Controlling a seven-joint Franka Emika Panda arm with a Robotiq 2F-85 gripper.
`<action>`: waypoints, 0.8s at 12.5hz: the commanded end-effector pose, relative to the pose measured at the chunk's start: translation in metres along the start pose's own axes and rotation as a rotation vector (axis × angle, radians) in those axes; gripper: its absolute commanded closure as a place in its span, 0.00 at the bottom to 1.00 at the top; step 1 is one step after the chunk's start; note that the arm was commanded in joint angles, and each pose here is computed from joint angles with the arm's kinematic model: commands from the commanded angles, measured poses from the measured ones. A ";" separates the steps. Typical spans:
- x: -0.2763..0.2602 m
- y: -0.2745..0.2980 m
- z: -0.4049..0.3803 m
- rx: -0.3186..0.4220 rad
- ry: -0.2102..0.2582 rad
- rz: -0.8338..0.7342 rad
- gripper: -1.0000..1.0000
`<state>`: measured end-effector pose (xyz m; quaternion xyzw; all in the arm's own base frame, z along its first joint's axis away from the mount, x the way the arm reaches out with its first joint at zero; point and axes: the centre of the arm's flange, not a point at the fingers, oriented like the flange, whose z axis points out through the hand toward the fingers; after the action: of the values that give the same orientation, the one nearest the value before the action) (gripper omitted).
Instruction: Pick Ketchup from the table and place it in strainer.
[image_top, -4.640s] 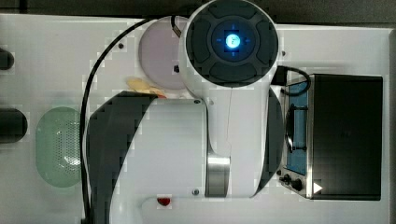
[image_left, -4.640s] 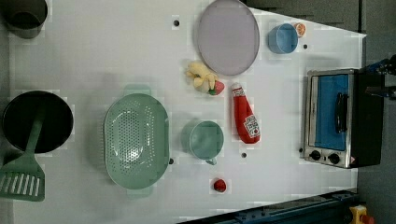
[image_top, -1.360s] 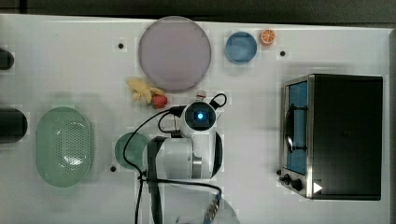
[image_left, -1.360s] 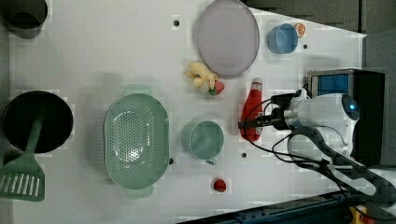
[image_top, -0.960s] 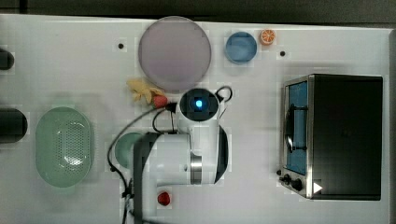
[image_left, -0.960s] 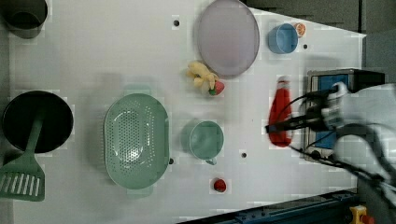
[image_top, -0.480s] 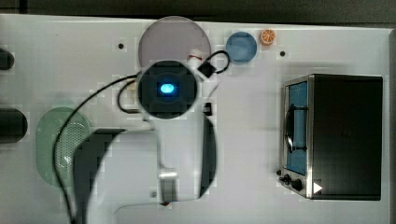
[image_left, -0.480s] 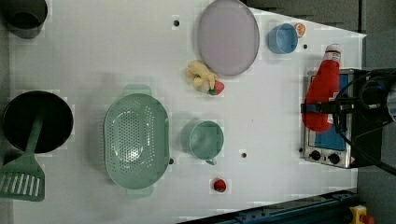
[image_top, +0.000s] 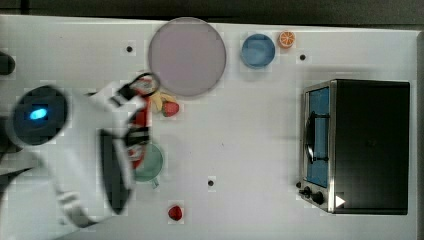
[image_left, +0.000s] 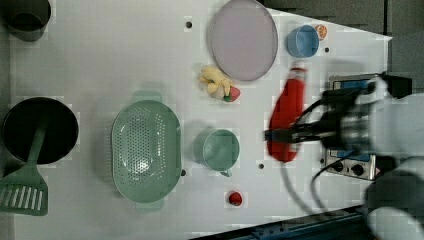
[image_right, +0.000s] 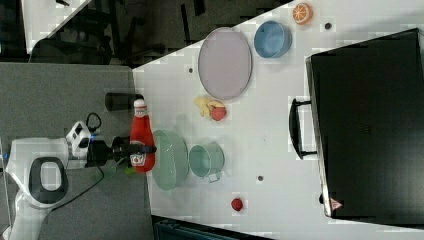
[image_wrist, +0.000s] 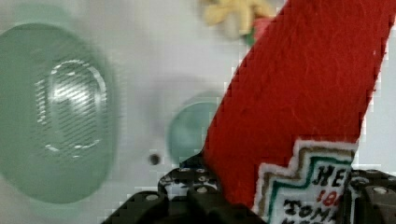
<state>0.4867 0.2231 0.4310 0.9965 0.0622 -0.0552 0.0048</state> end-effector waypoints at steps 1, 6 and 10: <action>-0.015 -0.066 0.022 0.019 0.019 0.108 0.38; -0.016 -0.149 0.089 0.180 0.034 0.167 0.38; -0.015 -0.176 0.145 0.258 0.040 0.265 0.24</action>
<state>0.4306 0.4024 0.2871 0.9907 -0.0183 -0.0503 -0.1247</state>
